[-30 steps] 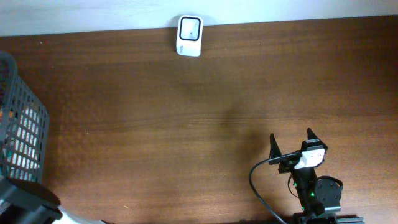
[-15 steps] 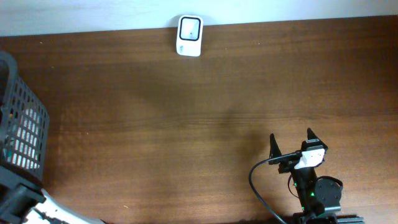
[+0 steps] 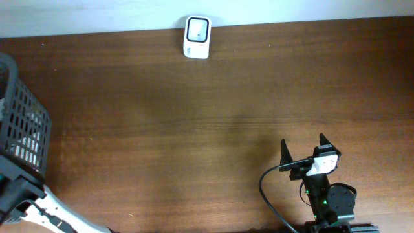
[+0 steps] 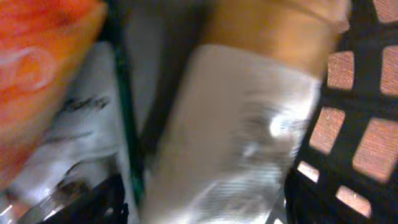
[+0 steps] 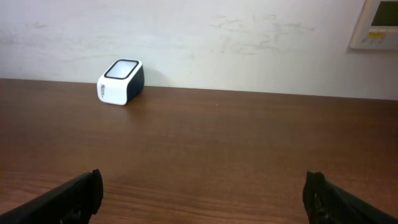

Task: Scan the item barcode
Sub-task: 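Reach the left gripper into the gray basket and grasp the white tube, then lift the white tube and carry it toward the white scanner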

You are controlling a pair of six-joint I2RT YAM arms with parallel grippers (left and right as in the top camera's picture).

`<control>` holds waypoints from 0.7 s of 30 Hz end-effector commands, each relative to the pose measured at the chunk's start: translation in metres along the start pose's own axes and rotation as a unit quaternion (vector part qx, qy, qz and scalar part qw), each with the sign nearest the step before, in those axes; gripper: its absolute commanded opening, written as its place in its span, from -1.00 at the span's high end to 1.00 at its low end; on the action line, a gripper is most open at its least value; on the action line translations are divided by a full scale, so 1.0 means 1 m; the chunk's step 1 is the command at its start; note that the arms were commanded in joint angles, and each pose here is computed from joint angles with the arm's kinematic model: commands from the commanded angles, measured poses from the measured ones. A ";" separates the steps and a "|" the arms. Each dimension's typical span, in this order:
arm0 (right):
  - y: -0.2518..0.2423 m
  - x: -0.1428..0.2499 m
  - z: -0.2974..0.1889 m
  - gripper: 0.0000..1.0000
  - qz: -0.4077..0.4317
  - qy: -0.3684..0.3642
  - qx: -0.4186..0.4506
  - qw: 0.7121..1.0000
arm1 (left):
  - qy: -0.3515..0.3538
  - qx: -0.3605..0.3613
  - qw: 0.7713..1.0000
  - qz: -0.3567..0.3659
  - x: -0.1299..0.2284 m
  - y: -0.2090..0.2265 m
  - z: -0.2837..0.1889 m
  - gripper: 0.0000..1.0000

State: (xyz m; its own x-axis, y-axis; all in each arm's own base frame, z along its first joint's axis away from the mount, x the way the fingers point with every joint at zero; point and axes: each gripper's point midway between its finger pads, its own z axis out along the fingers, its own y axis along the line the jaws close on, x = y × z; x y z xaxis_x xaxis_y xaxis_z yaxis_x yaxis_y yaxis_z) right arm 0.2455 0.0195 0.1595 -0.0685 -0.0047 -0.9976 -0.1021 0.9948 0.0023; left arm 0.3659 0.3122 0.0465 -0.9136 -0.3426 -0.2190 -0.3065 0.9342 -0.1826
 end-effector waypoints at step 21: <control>0.001 0.002 0.000 -0.97 0.000 0.002 -0.002 1.000 | -0.111 -0.051 0.989 -0.081 -0.056 -0.017 -0.142 1.00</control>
State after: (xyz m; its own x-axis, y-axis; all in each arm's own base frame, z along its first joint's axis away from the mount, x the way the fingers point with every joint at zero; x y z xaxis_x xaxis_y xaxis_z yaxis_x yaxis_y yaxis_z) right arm 0.2455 0.0195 0.1595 -0.0684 -0.0051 -0.9976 -0.1021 0.9948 0.0019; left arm 0.3779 0.3249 0.1140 -0.8794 -0.4065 -0.2480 -0.3819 0.9132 -0.1425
